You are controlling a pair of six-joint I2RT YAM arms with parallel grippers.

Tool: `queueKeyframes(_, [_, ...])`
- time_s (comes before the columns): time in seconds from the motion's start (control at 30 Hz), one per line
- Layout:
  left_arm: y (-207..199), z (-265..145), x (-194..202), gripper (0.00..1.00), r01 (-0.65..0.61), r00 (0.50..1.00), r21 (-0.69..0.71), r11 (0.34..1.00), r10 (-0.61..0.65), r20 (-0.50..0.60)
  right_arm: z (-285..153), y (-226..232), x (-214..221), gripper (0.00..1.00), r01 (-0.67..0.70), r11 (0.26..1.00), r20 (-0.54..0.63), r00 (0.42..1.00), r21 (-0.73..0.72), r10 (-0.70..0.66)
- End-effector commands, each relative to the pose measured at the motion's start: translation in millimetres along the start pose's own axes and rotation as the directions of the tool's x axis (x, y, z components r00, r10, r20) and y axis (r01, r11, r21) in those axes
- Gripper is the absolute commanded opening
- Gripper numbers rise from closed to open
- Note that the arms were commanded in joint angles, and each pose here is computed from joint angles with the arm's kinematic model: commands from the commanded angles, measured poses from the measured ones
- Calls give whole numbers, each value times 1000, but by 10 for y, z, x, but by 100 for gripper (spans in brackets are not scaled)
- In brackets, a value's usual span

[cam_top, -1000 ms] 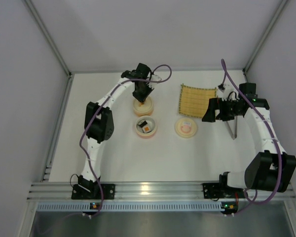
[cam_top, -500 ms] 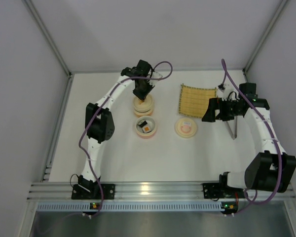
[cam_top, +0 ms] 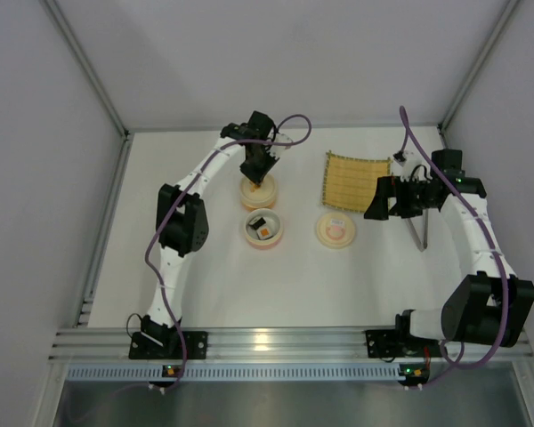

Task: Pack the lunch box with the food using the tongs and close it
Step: Close the box lid on the packing box.

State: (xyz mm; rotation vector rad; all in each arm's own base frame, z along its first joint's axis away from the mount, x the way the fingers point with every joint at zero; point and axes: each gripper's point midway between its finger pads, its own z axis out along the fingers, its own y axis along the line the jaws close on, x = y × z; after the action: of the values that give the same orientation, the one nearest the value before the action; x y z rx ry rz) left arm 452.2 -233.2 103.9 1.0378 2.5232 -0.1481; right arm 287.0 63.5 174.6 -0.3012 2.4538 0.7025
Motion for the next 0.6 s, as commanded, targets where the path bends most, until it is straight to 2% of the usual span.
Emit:
queueKeyframes(0.0, [29, -19, -27, 0, 11, 1000, -5, 1000, -11, 8, -62, 11, -205, 99, 49, 999, 89, 995, -2, -49])
queueKeyframes(0.57, [48, 83, 46, 3, 37, 999, 28, 999, -37, 4, -59, 15, -198, 99, 49, 999, 86, 995, -5, -49])
